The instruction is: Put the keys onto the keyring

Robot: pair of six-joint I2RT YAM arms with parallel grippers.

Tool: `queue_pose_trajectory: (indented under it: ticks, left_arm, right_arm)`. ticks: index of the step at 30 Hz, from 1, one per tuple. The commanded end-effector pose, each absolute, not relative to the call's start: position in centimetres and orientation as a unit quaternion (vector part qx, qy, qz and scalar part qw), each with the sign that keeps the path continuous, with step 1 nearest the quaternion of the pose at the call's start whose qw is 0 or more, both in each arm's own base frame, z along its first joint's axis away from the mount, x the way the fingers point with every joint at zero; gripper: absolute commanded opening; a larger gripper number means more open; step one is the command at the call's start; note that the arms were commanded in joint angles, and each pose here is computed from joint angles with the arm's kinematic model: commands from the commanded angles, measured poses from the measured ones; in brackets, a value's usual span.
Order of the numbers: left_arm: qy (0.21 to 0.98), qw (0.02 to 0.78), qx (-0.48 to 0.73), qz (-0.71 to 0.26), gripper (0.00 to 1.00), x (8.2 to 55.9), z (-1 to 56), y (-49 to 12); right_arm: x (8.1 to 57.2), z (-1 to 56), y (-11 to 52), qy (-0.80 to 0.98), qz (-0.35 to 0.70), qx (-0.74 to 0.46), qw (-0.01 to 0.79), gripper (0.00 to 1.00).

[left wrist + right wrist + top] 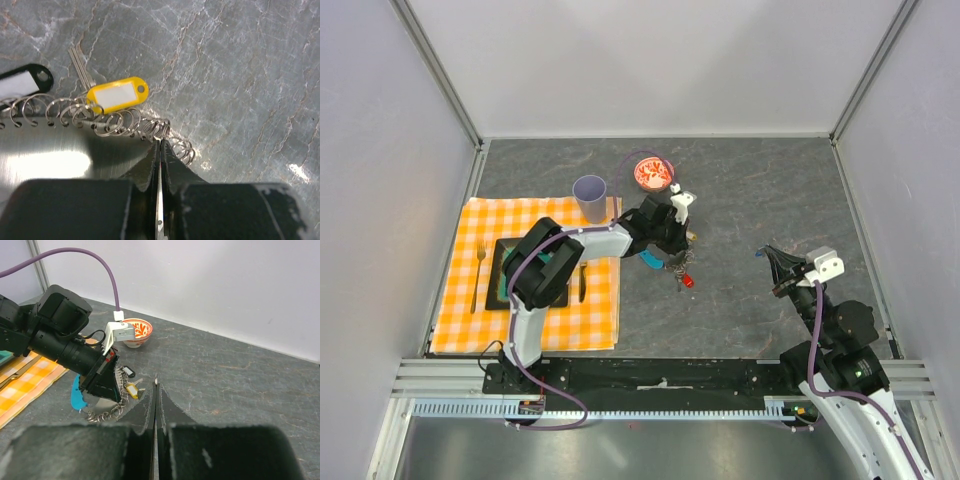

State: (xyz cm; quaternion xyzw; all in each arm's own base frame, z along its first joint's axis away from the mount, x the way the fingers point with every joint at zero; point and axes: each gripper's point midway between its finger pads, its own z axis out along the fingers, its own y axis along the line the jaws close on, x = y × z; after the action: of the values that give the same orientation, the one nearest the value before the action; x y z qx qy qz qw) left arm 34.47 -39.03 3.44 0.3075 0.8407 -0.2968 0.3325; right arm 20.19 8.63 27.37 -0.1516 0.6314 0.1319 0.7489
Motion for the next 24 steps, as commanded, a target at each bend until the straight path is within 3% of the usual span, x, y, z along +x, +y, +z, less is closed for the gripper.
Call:
queue_pose_trajectory:
  ticks: [1,8,17,24]
  left_arm:
    - [0.836,0.351,0.29,-0.307,0.04,33.9,6.0,-38.9]
    - [0.856,0.332,0.305,-0.253,0.04,31.4,3.6,-38.0]
    - [0.827,0.381,0.353,-0.217,0.04,30.8,4.9,-39.2]
    - [0.817,0.378,0.374,-0.224,0.14,30.0,4.6,-39.9]
  right_arm:
    - [19.9,28.5,8.7,0.613,0.142,-0.145,0.764,0.0]
    - [19.8,28.6,8.7,0.611,0.143,-0.144,0.765,0.0]
    - [19.8,28.7,8.6,0.611,0.142,-0.144,0.766,0.0]
    - [19.8,28.6,8.7,0.611,0.143,-0.145,0.765,0.0]
